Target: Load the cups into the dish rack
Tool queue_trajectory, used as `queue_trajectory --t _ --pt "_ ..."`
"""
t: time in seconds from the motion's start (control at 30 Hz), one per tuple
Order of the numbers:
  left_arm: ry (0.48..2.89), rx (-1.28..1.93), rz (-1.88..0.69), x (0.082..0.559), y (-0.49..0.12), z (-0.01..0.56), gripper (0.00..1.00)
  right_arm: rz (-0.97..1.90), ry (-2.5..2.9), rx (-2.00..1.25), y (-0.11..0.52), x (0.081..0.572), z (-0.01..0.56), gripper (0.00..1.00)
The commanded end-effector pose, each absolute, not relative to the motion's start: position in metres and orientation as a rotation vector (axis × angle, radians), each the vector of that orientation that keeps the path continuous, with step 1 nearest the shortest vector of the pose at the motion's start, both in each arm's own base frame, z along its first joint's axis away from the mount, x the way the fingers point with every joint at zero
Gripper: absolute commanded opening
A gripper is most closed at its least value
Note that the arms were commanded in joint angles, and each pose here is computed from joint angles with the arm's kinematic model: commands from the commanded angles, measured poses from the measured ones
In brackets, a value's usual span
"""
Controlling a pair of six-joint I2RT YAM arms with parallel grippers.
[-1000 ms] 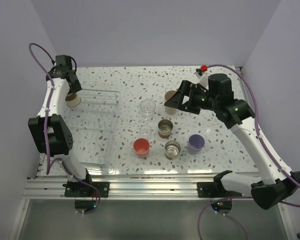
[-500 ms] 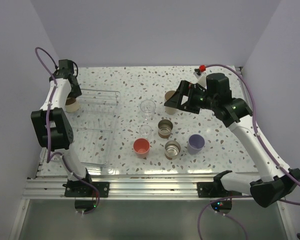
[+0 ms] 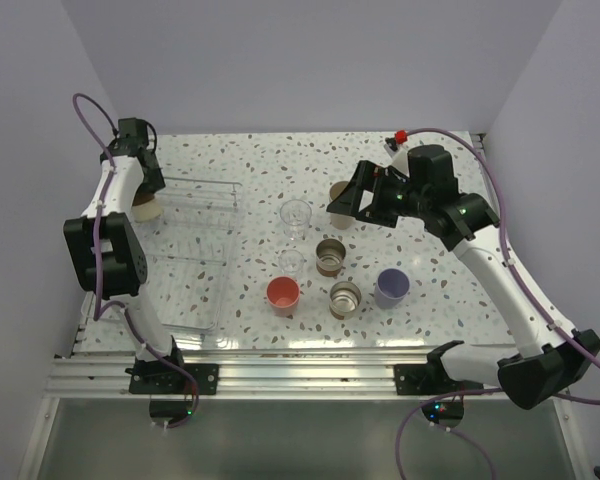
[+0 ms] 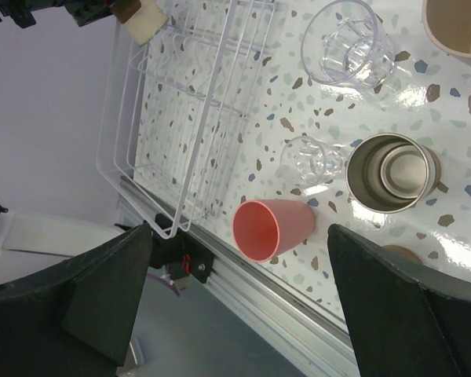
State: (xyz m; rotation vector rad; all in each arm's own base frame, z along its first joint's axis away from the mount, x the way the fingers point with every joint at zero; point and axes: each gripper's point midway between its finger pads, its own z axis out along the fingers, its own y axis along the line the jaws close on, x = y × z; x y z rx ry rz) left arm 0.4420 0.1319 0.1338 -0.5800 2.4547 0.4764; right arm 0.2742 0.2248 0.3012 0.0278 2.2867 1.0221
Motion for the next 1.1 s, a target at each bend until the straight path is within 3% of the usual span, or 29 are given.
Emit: queue_trajectory --t 0.0,0.03,0.13,0.4,0.43,0.5,0.87,1.07 --pt "2.333 -0.554 0.307 0.477 0.116 0.159 0.45 1.038 2.233 0.015 0.227 0.278 0.321 0.96" --pt "2.32 -0.54 0.285 0.477 0.113 0.165 0.55 1.037 2.235 0.015 0.227 0.278 0.32 0.96" --pt "2.295 -0.514 0.261 0.474 0.109 0.177 0.66 1.033 2.234 0.02 0.226 0.278 0.319 0.96" --pt "2.278 -0.462 0.234 0.46 0.102 0.19 0.8 1.03 2.238 0.032 0.225 0.277 0.314 0.97" --pt "2.259 -0.454 0.218 0.459 0.099 0.198 0.91 1.031 2.238 0.032 0.225 0.276 0.314 0.97" --pt "2.251 -0.443 0.203 0.456 0.096 0.201 0.98 1.032 2.237 0.037 0.224 0.274 0.313 0.97" --pt "2.14 -0.464 0.183 0.44 0.09 0.254 0.99 0.984 2.234 0.037 0.214 0.268 0.31 0.97" --pt "2.099 -0.461 0.084 0.422 0.074 0.28 0.98 0.786 2.437 -0.011 0.2 0.263 0.257 0.93"
